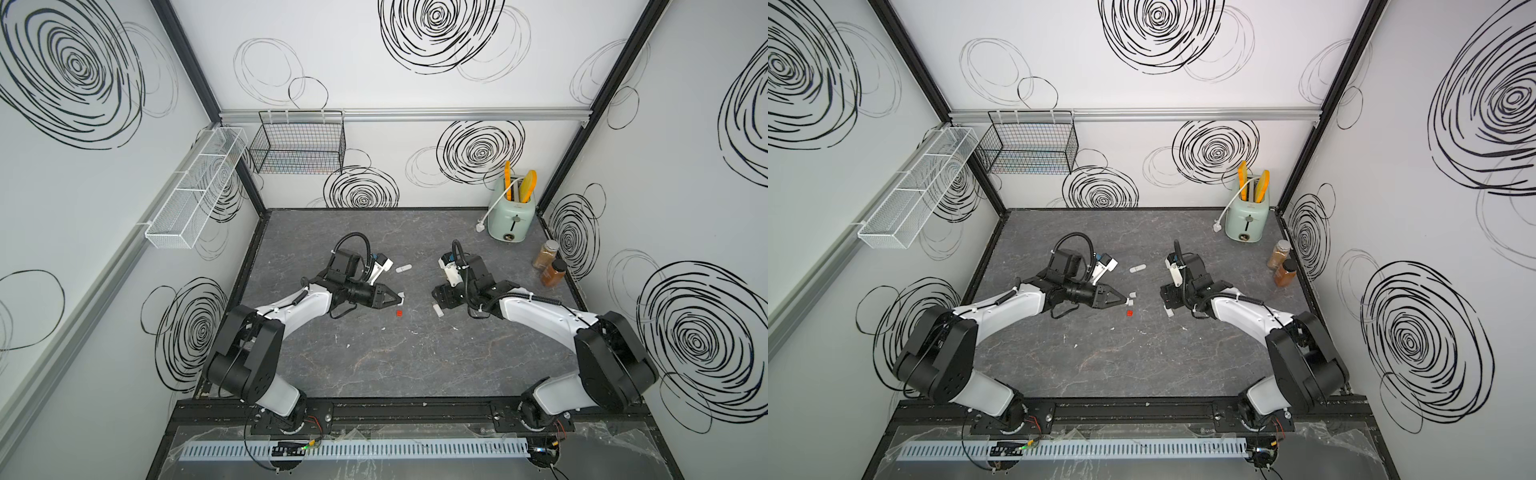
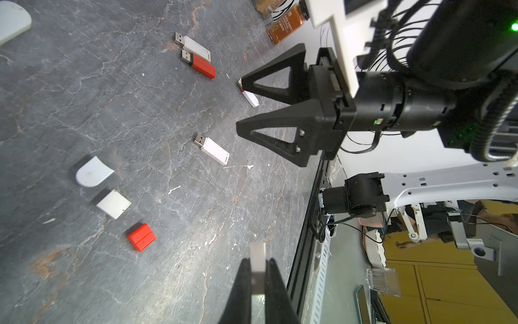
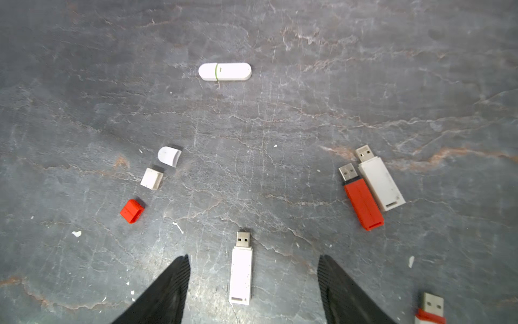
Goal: Close the usb drive cover
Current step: Pick up the USB drive from the center of the board.
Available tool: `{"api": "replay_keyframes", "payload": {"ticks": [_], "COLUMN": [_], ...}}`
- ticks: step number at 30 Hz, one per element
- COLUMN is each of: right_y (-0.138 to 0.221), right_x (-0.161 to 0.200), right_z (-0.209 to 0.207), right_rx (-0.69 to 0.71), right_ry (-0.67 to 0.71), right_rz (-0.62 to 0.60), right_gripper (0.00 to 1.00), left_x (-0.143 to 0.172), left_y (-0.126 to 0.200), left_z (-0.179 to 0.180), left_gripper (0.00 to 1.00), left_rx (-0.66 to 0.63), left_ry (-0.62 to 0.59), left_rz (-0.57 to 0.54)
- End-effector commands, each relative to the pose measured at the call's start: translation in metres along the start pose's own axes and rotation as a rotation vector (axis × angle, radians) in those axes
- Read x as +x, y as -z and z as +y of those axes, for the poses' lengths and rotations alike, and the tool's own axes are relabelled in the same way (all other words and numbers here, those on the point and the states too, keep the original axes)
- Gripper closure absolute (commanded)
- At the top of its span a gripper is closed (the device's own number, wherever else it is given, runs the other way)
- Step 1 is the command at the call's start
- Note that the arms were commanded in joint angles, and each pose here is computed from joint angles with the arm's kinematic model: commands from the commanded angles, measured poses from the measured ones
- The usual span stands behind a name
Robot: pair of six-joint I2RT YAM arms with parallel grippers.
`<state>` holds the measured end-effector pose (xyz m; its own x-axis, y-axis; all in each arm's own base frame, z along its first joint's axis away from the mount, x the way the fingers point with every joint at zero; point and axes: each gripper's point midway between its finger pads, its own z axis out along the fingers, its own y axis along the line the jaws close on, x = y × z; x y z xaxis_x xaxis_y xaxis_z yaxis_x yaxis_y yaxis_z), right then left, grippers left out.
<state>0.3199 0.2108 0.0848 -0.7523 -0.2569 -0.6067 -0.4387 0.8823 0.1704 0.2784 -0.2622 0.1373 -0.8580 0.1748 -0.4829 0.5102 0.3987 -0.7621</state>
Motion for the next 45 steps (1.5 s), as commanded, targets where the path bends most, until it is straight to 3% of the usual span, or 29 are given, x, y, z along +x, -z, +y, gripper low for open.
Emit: {"api": "replay_keyframes", "payload": {"ticks": [1, 8, 13, 29, 37, 45], "right_y": [-0.003, -0.021, -0.035, -0.046, -0.047, -0.046], "right_x": [0.01, 0.024, 0.036, 0.069, 0.078, 0.092], "right_z": [0.003, 0.004, 0.002, 0.004, 0.002, -0.001], "right_rx": [-0.015, -0.026, -0.012, 0.057, 0.086, 0.132], "right_ry": [-0.035, -0.053, -0.067, -0.018, -0.006, 0.032], "right_rz": [0.076, 0.159, 0.245, 0.41, 0.465, 0.529], "right_gripper": [0.27, 0.36, 0.5, 0.52, 0.63, 0.68], "left_x": [-0.009, -0.008, -0.01, -0.01, -0.012, -0.012], "left_y": [0.002, 0.004, 0.003, 0.003, 0.005, 0.006], "left_z": [-0.008, -0.009, -0.01, -0.01, -0.009, -0.007], "left_gripper": [1.0, 1.0, 1.0, 1.0, 1.0, 1.0], "left_rx": [0.009, 0.009, 0.013, 0.007, 0.005, 0.001], "left_ry": [-0.067, -0.07, -0.065, -0.074, -0.067, -0.064], "left_rz": [-0.024, -0.03, -0.029, -0.024, -0.032, -0.037]}}
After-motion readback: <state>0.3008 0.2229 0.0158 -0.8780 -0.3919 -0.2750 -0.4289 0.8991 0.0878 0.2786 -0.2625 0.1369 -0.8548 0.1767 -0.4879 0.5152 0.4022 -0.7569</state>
